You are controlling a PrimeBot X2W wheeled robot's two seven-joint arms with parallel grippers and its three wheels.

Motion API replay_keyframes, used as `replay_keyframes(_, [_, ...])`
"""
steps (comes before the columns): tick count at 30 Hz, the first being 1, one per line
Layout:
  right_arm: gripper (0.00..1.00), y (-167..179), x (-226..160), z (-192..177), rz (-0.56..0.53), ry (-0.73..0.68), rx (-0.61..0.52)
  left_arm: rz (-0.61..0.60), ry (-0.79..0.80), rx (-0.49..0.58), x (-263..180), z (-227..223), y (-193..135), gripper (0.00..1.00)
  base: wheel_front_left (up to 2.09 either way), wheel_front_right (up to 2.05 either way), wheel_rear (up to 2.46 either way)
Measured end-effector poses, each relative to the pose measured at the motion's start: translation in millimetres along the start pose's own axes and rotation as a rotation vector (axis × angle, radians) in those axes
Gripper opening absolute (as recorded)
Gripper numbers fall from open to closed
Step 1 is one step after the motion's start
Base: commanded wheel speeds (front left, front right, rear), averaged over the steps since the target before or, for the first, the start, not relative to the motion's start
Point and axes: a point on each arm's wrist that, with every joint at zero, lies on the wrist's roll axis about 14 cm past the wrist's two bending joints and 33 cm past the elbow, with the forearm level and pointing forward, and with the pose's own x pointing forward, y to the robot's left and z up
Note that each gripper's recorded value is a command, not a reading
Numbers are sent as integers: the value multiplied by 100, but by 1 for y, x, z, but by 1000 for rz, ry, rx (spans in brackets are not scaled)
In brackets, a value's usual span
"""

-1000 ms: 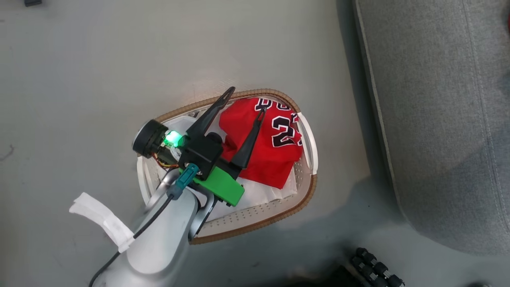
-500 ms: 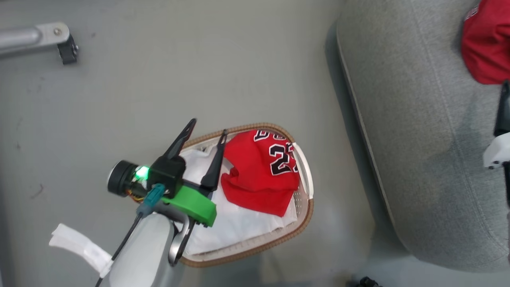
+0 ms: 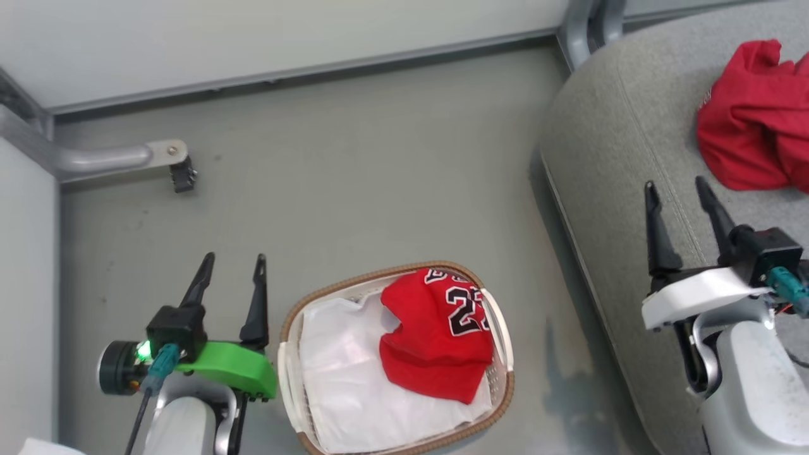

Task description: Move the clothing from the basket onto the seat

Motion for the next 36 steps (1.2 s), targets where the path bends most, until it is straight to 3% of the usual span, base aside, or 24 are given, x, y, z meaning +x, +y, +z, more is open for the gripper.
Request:
replay_keyframes(6, [100, 42, -11, -1, 96, 3, 60, 137, -21, 9, -34, 10, 36, 100, 0, 0, 0])
replay_keyframes(17, [100, 70, -53, -17, 159, 65, 117, 255, -35, 12, -92, 12, 57, 100, 0, 0, 0])
replay_keyframes(28, [100, 73, -58, -19, 165, 74, 124, 213, -6, -39, -96, -1, 36, 100, 0, 0, 0])
replay_keyframes(36, [100, 68, -30, -12, 149, 41, 105, 21, 85, -39, -55, -24, -11, 100, 0, 0, 0])
